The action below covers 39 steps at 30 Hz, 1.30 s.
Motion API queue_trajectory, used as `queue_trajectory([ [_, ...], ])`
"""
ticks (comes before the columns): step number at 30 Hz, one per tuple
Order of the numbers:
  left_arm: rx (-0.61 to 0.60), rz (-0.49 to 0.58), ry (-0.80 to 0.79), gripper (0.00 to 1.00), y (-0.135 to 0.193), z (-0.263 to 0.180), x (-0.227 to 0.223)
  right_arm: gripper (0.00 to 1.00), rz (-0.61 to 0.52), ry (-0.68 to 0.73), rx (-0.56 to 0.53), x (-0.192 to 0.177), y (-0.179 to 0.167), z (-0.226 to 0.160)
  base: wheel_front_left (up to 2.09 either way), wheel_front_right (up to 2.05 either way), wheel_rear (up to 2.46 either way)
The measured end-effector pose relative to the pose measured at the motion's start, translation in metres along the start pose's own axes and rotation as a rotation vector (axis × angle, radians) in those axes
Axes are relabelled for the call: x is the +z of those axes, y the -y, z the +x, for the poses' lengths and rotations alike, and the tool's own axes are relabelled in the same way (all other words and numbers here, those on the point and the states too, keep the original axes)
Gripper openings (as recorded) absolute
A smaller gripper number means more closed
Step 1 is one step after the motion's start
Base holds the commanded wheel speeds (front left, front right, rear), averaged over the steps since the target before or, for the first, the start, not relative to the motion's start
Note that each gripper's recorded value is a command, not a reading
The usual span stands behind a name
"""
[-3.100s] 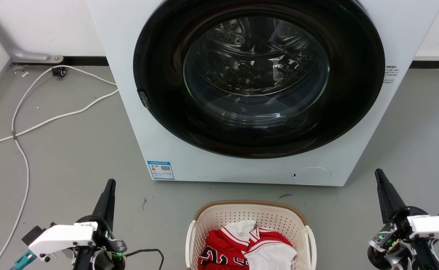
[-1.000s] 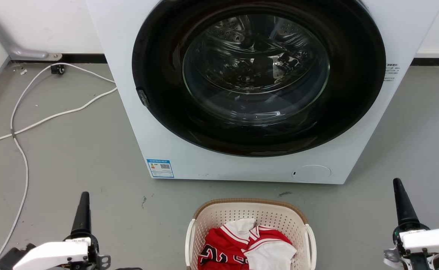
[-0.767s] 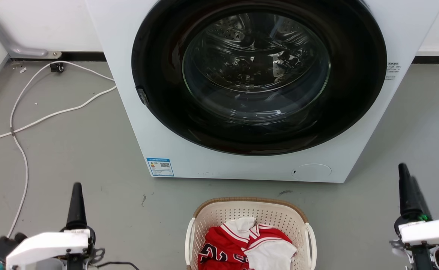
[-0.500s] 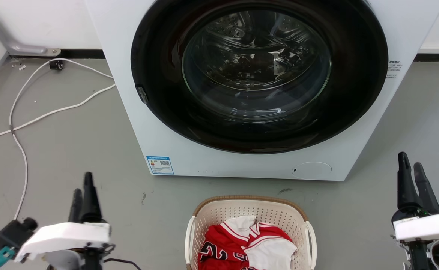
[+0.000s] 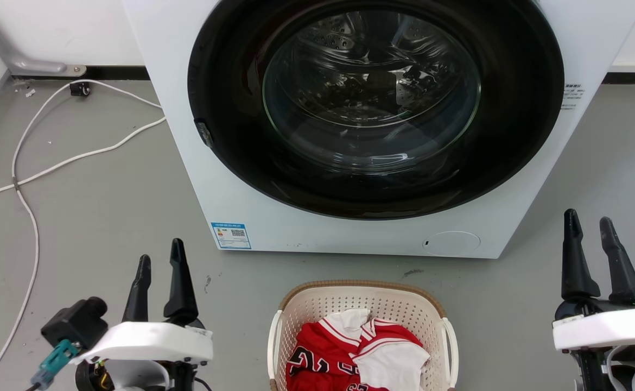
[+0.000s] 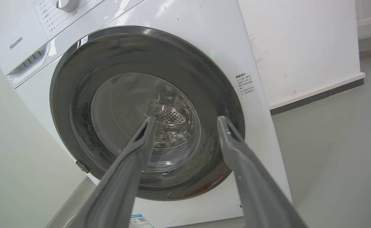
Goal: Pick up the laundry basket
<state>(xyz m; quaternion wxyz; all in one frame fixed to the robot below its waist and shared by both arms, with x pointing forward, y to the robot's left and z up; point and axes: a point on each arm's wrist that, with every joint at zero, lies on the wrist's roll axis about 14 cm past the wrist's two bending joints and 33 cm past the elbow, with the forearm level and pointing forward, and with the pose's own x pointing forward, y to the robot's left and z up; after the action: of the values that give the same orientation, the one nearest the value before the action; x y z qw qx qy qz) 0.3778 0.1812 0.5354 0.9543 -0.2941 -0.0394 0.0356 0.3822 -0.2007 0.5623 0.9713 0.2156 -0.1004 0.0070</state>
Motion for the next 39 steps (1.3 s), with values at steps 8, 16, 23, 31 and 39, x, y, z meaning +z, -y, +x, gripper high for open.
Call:
queue_trajectory([
  [8,-0.049,0.077,0.007,1.0,0.012,-0.003,-0.004,1.0,-0.066,-0.011,0.036,-0.006,-0.01,-0.003,0.0,0.0,0.0],
  [16,-0.125,0.201,0.014,1.0,0.03,-0.006,-0.01,1.0,-0.154,-0.012,0.06,-0.008,-0.015,-0.004,0.0,0.0,0.0],
  [23,-0.155,0.33,-0.003,1.0,0.038,-0.01,-0.022,1.0,-0.233,-0.023,0.06,-0.013,-0.012,-0.007,0.0,0.0,0.0],
  [31,-0.218,0.424,-0.034,1.0,0.048,-0.016,-0.039,1.0,-0.312,-0.075,0.054,-0.029,-0.004,-0.016,0.0,0.0,0.0],
  [39,-0.252,0.482,-0.056,1.0,0.051,-0.022,-0.053,1.0,-0.388,-0.085,0.07,-0.034,-0.004,-0.018,0.0,0.0,0.0],
])
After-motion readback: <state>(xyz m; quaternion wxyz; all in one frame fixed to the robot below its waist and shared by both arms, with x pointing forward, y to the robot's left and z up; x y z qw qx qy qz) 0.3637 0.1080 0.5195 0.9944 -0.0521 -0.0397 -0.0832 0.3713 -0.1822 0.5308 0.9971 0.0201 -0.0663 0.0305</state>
